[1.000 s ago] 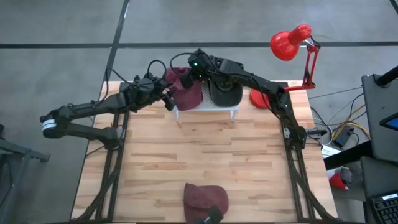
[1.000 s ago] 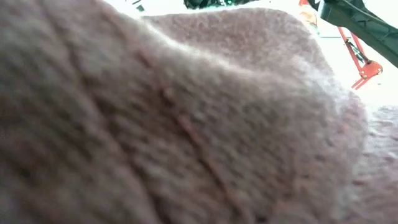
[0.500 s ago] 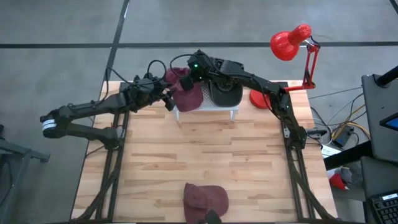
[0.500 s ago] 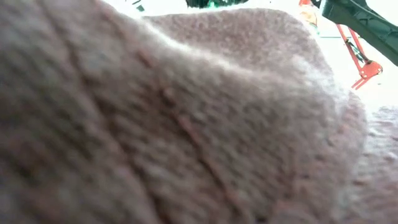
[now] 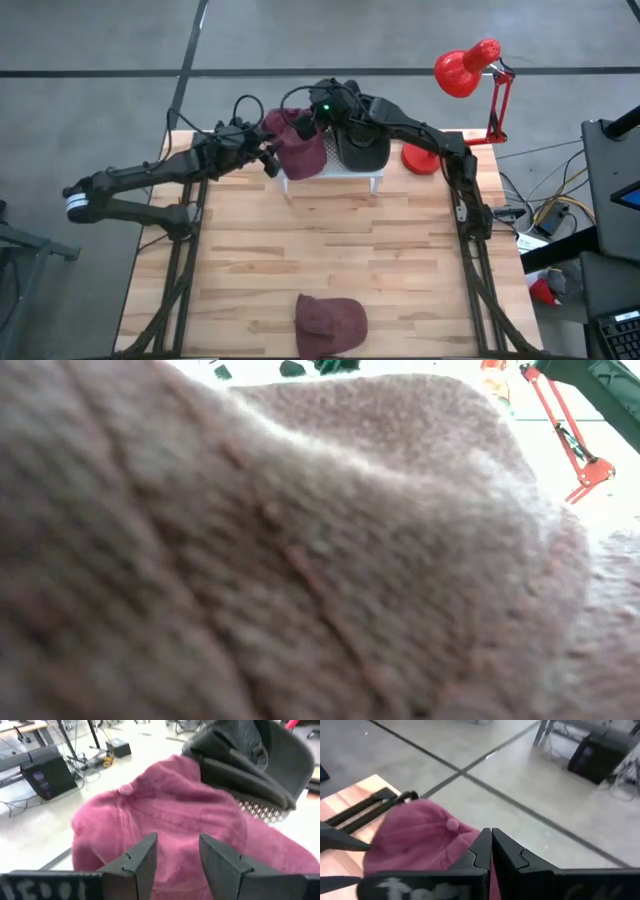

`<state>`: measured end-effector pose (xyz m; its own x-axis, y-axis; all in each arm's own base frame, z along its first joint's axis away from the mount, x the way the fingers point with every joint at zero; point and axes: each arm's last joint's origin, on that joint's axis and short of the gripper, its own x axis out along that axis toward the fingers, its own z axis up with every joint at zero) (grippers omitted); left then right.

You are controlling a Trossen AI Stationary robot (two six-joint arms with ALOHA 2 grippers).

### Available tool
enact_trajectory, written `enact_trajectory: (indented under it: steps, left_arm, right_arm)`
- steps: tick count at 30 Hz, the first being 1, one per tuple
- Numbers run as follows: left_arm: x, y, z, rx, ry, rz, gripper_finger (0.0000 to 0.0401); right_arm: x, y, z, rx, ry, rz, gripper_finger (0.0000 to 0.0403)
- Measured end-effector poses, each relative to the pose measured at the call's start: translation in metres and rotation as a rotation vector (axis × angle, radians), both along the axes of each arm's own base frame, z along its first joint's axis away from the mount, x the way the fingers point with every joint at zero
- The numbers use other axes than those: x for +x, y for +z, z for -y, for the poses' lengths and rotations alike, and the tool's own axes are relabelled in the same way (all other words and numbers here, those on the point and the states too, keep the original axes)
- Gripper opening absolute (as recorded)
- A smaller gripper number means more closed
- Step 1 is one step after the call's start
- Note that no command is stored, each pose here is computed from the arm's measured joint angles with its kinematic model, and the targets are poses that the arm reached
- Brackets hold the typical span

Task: Pick & Place hat
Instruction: Stack the red cap on the red caps on the shelf

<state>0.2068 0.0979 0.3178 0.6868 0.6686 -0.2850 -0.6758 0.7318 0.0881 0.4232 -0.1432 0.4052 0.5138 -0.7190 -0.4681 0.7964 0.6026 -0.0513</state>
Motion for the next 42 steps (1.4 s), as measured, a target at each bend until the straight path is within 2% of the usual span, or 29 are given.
enact_trajectory:
  steps: [9,13,16,21,25,28,32,37,42]
  left_arm:
    - [-0.023,0.025,0.01,0.059,-0.004,0.095,0.0163]
    - [-0.039,0.032,0.017,0.051,-0.002,0.128,0.0163]
    - [-0.05,0.036,0.022,0.023,-0.027,0.167,0.0163]
    - [-0.063,0.04,0.032,-0.057,-0.164,0.232,0.0163]
    - [-0.069,0.038,0.041,-0.144,-0.33,0.239,0.0163]
    - [-0.074,0.036,0.048,-0.231,-0.452,0.239,0.0163]
    - [-0.084,0.034,0.059,-0.314,-0.558,0.295,0.0163]
    - [-0.1,0.02,0.071,-0.368,-0.605,0.389,0.0163]
    - [-0.107,-0.004,0.079,-0.449,-0.655,0.539,0.0163]
  right_arm:
    - [-0.009,0.033,-0.049,-0.089,0.087,0.047,0.0008]
    - [-0.012,0.04,-0.078,-0.133,0.079,0.05,0.0008]
    - [-0.015,0.046,-0.1,-0.15,0.121,0.048,0.0008]
    - [-0.02,0.047,-0.132,-0.15,0.203,0.007,0.0008]
    - [-0.022,0.038,-0.158,-0.122,0.261,-0.039,0.0008]
    - [-0.026,0.033,-0.174,-0.075,0.27,-0.018,0.0008]
    - [-0.044,0.027,-0.195,-0.031,0.289,0.013,0.0008]
    - [-0.082,0.005,-0.225,-0.014,0.239,0.083,0.0008]
    - [-0.122,-0.02,-0.258,0.113,0.374,0.239,0.0008]
